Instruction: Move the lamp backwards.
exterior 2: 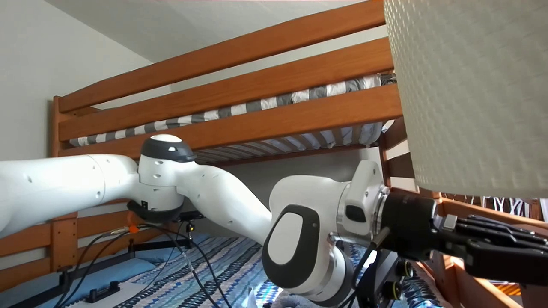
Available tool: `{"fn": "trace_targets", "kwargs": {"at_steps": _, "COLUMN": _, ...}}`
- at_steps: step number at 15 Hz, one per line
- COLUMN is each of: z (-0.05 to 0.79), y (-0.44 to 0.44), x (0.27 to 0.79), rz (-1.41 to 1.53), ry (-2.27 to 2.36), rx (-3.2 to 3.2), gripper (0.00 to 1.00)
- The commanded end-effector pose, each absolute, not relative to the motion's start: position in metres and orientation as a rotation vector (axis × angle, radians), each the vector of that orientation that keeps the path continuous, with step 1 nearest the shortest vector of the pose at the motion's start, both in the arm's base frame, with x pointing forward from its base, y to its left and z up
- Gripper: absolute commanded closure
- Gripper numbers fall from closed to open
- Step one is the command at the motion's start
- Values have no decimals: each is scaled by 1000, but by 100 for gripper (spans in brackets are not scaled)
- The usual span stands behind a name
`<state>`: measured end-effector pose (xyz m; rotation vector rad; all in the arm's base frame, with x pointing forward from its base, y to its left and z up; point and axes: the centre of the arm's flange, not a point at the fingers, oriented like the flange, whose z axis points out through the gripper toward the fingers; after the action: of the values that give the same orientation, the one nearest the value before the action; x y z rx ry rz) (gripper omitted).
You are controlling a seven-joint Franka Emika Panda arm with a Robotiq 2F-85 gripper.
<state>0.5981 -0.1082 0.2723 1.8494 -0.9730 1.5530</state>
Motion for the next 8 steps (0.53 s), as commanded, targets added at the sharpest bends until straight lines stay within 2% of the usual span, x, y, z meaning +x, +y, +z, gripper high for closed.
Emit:
{"fn": "trace_targets", "kwargs": {"at_steps": 1, "z": 299, "y": -106, "x": 612, "rz": 1646, "ry": -973, "rx": 1745, "gripper": 95}}
{"fn": "trace_targets", "kwargs": {"at_steps": 8, "z": 299, "y": -103, "x": 617, "rz": 1656, "ry": -931, "rx": 1758, "gripper": 95}}
